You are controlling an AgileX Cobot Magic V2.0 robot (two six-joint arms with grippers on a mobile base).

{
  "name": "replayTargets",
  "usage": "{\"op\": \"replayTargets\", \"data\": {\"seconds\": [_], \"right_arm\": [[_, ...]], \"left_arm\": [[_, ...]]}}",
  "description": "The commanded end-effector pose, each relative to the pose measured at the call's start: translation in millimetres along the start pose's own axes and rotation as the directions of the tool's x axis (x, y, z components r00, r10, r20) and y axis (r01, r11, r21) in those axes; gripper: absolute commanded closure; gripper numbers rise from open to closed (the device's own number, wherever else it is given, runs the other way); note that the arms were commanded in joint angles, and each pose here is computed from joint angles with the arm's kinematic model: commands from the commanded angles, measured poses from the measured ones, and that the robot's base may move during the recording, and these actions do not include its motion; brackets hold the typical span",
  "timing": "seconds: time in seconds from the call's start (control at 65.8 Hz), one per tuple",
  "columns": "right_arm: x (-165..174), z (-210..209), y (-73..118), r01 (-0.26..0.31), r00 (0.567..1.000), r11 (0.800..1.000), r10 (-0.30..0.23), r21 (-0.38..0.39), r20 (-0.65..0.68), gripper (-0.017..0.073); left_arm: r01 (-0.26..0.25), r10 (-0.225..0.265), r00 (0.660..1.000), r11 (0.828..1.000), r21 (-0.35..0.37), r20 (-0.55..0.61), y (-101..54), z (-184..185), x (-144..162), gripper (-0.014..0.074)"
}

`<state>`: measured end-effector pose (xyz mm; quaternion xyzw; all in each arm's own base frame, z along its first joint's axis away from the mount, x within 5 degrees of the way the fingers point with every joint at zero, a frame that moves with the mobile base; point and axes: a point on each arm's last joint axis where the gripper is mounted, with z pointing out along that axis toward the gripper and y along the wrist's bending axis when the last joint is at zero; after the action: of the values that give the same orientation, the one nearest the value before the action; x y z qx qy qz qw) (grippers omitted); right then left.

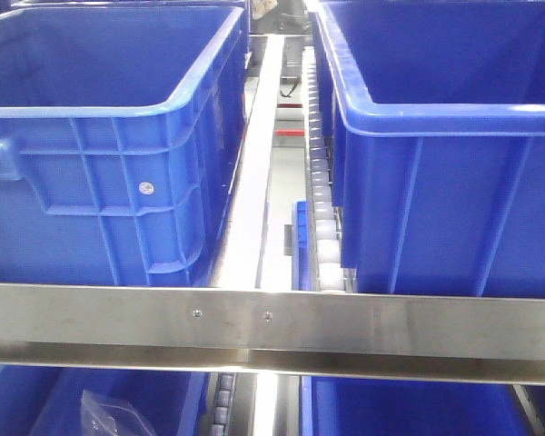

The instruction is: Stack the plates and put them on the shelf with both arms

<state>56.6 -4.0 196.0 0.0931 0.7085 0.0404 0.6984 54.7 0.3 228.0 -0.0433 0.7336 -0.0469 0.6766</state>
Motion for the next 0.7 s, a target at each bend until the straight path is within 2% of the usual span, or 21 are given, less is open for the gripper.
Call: {"op": "replayTargets", "data": {"seconds": [0.0, 0.213, 0.684], "right_arm": [[-8, -2, 1.0, 0.012, 0.995, 1.000, -0.011, -0.009, 0.099, 0.0504], [-8, -2, 1.0, 0.012, 0.995, 1.000, -0.011, -0.009, 0.099, 0.0504], [-8, -2, 1.0, 0.012, 0.995, 1.000, -0.011, -0.009, 0.099, 0.0504]], "left_arm": [[0.015, -0.019, 0.991, 0.999, 0.029, 0.132, -1.4, -3, -3, 0.0507], [0.031, -0.036, 0.990, 0.999, 0.040, 0.137, 1.0, 2, 21, 0.0507], [0.031, -0.036, 0.991, 0.999, 0.040, 0.130, 1.0, 2, 21, 0.0507]]}}
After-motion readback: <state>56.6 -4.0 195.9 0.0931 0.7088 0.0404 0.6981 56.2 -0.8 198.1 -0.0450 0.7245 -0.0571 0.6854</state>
